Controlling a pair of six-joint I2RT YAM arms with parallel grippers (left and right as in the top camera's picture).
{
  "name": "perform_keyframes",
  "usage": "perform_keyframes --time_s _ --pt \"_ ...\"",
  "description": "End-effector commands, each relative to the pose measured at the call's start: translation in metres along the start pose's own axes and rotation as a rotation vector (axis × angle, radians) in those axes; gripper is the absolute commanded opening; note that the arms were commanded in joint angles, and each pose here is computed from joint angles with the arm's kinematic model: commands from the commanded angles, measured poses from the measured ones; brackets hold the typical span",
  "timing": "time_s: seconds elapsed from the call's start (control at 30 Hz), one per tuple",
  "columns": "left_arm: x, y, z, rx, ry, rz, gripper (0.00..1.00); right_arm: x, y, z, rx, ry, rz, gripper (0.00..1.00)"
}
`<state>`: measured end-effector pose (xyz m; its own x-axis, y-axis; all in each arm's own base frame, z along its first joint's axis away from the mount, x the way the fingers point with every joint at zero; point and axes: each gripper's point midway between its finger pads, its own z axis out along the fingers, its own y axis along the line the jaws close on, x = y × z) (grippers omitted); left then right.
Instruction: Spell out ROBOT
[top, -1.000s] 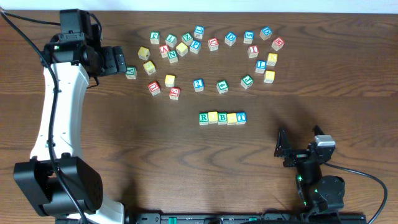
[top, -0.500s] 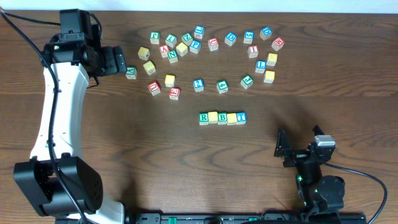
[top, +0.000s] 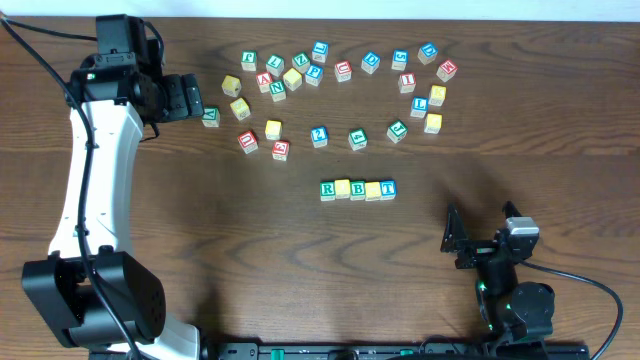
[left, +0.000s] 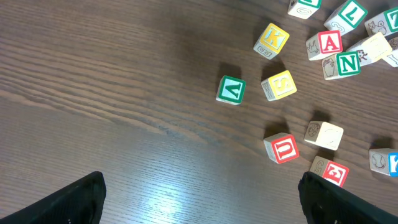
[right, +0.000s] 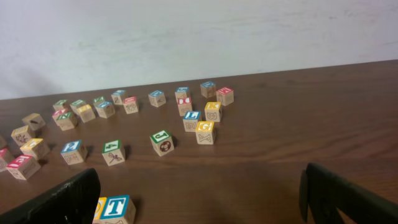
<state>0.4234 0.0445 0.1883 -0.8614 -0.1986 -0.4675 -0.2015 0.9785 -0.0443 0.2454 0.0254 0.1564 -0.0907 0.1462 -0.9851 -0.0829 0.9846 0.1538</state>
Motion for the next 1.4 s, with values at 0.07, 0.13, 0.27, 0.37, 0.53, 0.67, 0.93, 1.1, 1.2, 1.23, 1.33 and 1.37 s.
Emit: perform_keyframes --time_s 0.07,0.13,0.27,0.37,0.53,0.67,0.93,1.1,1.2,1.23,1.33,1.37 --pt "-0.007 0.005 -0.010 -0.014 -0.030 0.006 0.98 0.001 -0.003 0.000 0.011 0.003 0.015 0.99" --pt "-0.009 0.007 -0.019 -0.013 -0.054 0.002 0.98 0.001 -0.003 0.000 0.011 0.003 0.015 0.99" --pt "-0.018 0.012 -0.041 -0.012 -0.149 -0.012 0.98 0.001 -0.003 0.000 0.011 0.003 0.015 0.99" --pt "-0.029 0.013 -0.058 0.000 -0.298 -0.018 0.98 0.001 -0.003 0.000 0.011 0.003 0.015 0.99" --pt "-0.023 0.014 -0.083 0.022 -0.545 -0.019 0.98 0.001 -0.003 0.000 0.011 0.003 0.015 0.99" --pt "-0.003 0.015 -0.104 0.039 -0.730 -0.020 0.98 0.001 -0.003 0.000 0.011 0.003 0.015 0.99" --pt "0.051 0.011 -0.142 0.083 -0.944 -0.005 0.97 0.001 -0.003 0.000 0.011 0.003 0.015 0.99" --pt "0.080 0.010 -0.155 0.107 -1.049 0.002 0.98 0.001 -0.003 0.000 0.011 0.003 0.015 0.99" --pt "0.095 0.011 -0.155 0.118 -1.118 0.002 0.98 0.001 -0.003 0.000 0.011 0.003 0.015 0.99" --pt "0.099 0.011 -0.152 0.119 -1.128 0.002 0.98 0.001 -0.003 0.000 0.011 0.003 0.015 0.99" --pt "0.107 0.011 -0.144 0.129 -1.174 0.004 0.98 0.001 -0.003 0.000 0.011 0.003 0.015 0.99" --pt "0.109 0.009 -0.142 0.136 -1.189 0.007 0.98 0.001 -0.003 0.000 0.011 0.003 0.015 0.99"
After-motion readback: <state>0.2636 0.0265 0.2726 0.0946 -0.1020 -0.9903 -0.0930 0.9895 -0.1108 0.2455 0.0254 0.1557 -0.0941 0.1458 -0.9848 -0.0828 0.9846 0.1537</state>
